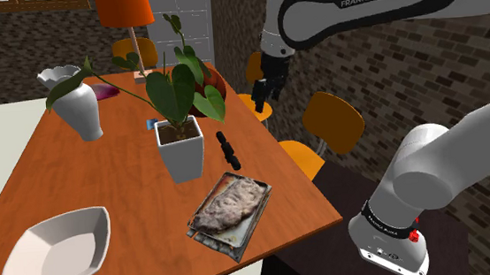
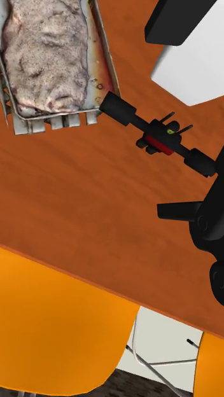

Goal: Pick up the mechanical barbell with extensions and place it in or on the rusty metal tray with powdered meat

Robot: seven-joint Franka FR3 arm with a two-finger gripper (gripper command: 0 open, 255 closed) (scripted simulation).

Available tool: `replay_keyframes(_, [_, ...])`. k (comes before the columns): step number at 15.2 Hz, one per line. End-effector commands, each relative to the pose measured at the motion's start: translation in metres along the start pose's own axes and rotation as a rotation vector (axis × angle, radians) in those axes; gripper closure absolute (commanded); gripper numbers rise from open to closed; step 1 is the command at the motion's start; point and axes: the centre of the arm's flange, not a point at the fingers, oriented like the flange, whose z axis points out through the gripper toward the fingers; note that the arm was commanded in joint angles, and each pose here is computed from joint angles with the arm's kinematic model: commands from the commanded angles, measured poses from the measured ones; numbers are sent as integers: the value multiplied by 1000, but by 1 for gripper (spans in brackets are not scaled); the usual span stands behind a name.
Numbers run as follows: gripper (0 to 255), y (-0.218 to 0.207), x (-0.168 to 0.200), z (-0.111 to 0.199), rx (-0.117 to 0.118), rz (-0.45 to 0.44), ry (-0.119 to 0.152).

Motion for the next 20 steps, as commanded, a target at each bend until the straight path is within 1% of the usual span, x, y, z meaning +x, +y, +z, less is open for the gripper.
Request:
replay_keyframes(1, [0, -10, 12, 21, -2, 14, -9])
replay_keyframes(14, [0, -62, 96, 167, -15, 97, -74])
replay_keyframes(20, [0, -63, 95, 196, -16, 98, -75])
